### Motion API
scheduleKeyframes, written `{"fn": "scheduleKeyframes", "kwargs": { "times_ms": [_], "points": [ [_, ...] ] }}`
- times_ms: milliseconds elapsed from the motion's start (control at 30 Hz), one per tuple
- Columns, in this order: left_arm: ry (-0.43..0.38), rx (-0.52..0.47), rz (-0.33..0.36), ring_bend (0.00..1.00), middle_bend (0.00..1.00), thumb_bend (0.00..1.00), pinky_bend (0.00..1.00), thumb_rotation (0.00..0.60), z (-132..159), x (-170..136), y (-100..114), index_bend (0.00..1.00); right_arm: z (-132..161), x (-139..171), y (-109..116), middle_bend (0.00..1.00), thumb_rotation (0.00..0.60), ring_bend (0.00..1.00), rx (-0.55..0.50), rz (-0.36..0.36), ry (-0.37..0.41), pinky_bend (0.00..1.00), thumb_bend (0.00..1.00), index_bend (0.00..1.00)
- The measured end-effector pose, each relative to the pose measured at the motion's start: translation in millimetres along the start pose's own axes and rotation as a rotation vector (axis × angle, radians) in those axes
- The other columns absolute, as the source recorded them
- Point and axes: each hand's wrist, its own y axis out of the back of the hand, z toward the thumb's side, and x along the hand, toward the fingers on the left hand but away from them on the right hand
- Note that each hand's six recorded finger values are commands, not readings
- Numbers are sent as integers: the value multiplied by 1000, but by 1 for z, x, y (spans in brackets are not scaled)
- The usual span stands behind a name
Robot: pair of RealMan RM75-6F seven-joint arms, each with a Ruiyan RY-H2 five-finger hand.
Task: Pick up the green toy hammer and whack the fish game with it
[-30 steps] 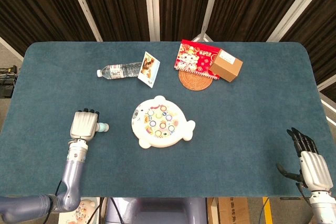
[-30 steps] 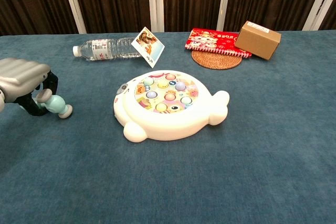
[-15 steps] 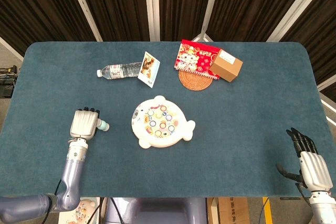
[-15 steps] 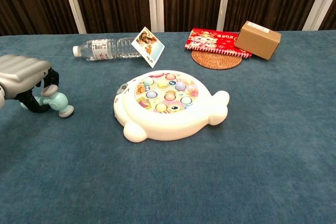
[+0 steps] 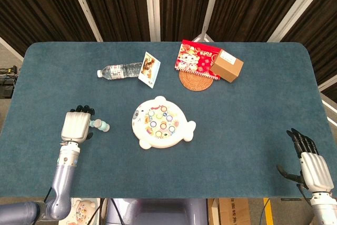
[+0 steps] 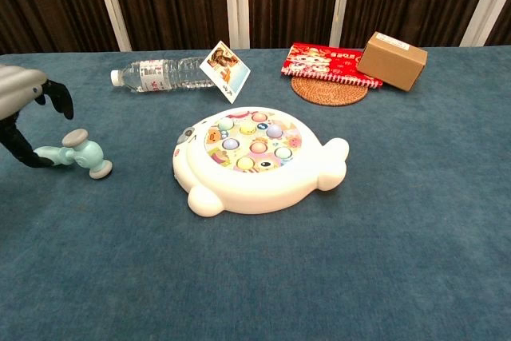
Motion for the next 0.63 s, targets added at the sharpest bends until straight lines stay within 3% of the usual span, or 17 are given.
{"fn": "scheduleKeyframes", "kwargs": {
  "times_ms": [100, 233, 500, 633],
  "points": [
    [-8, -44, 19, 36, 42, 125, 138, 600, -17, -19, 9, 105, 1, 0, 0, 0, 600, 0, 12, -2, 7, 0, 263, 0],
    [-34, -88, 25, 1, 1, 122, 60, 600, -35, -50, 13, 51, 2, 1, 2, 0, 600, 0, 68, -15, 24, 0, 264, 0],
    [-105, -204, 74, 0, 0, 122, 32, 600, -68, -127, 16, 25, 6, 4, 6, 0, 600, 0, 173, -80, 70, 0, 263, 0],
    [-80, -216, 47, 0, 0, 122, 32, 600, -97, -162, 10, 20, 6, 3, 7, 0, 600, 0, 196, -98, 78, 0, 263, 0]
  ]
}}
